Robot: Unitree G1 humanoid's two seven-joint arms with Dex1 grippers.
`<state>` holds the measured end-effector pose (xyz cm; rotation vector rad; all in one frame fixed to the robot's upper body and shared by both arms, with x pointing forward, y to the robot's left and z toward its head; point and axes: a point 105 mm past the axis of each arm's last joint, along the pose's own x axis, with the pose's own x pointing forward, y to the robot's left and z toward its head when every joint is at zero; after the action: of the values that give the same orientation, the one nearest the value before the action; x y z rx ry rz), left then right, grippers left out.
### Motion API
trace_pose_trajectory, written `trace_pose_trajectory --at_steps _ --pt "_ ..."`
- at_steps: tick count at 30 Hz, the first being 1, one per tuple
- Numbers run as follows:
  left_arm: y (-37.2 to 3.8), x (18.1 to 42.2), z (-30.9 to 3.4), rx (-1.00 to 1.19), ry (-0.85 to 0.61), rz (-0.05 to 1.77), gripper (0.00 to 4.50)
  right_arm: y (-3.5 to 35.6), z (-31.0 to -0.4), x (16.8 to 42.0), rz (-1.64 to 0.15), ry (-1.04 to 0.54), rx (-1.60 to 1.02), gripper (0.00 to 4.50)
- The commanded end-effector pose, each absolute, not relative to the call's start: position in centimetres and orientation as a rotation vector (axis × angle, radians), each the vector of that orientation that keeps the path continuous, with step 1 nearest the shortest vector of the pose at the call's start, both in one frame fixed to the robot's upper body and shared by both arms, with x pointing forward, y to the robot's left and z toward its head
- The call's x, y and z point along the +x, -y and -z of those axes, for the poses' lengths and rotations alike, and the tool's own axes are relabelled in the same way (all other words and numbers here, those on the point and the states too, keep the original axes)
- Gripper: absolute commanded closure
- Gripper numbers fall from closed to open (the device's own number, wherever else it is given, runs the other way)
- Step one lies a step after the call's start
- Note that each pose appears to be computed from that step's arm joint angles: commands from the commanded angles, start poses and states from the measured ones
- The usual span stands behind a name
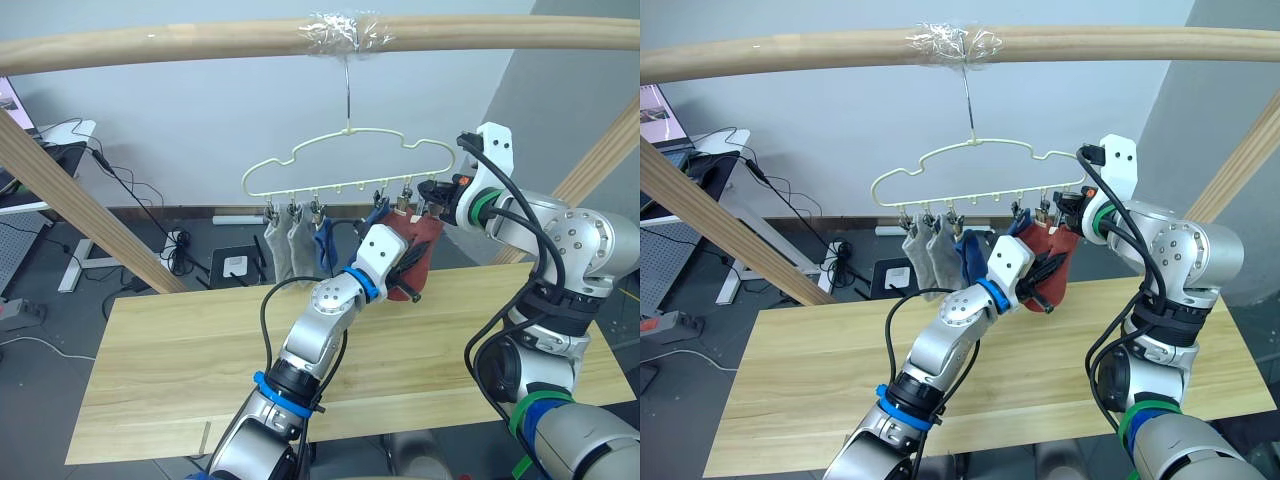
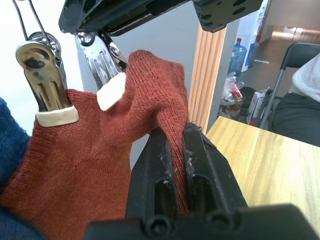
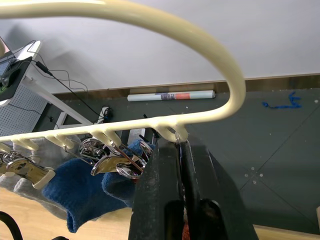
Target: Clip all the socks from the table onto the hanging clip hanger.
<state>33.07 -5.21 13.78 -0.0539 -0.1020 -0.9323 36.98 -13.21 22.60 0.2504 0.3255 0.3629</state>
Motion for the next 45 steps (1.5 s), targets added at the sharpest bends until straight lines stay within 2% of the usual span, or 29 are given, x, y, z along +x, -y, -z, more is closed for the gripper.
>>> trace_pose_trajectory --at_steps 1,7,9,11,16,22,26,29,34,37,45 --pt "5.6 32.8 -15.9 -0.059 0.182 0.942 4.5 13.4 -23.5 36.8 -0.368 -0.28 0.249 2.93" --pt "5.8 32.8 -15.8 -0.073 0.163 0.95 4.5 14.0 -24.0 36.3 -0.405 -0.241 0.238 0.7" --pt "6.0 32.8 -15.6 -0.076 0.146 0.961 4.5 14.8 -25.0 35.9 -0.424 -0.193 0.262 0.03" --pt "6.3 32.5 -15.1 -0.092 0.114 0.996 4.5 15.6 -25.7 35.1 -0.444 -0.159 0.276 0.03" --pt "5.8 32.8 -13.0 -0.04 0.045 0.994 3.08 17.0 -24.2 32.9 -0.441 -0.152 0.223 0.0" --pt "2.6 33.1 -9.4 0.033 -0.073 0.942 1.26 18.2 -17.3 31.0 -0.402 -0.246 0.016 0.0" --pt "-2.3 33.0 -6.3 0.105 -0.152 0.833 0.02 18.6 -12.9 30.1 -0.41 -0.287 -0.145 0.0" --pt "-8.5 32.4 -3.9 0.139 -0.228 0.644 0.02 18.9 -10.4 29.6 -0.401 -0.308 -0.177 0.0" --pt "-16.6 29.9 -4.2 0.065 -0.276 0.402 0.02 19.6 -9.1 29.0 -0.385 -0.301 -0.179 0.0" --pt "-20.2 27.7 -3.6 0.118 -0.335 0.314 0.02 20.1 -8.4 28.8 -0.364 -0.317 -0.173 0.0" --pt "-24.1 22.8 -0.9 0.204 -0.465 0.208 0.02 22.3 -6.6 28.4 -0.263 -0.372 -0.177 0.0"
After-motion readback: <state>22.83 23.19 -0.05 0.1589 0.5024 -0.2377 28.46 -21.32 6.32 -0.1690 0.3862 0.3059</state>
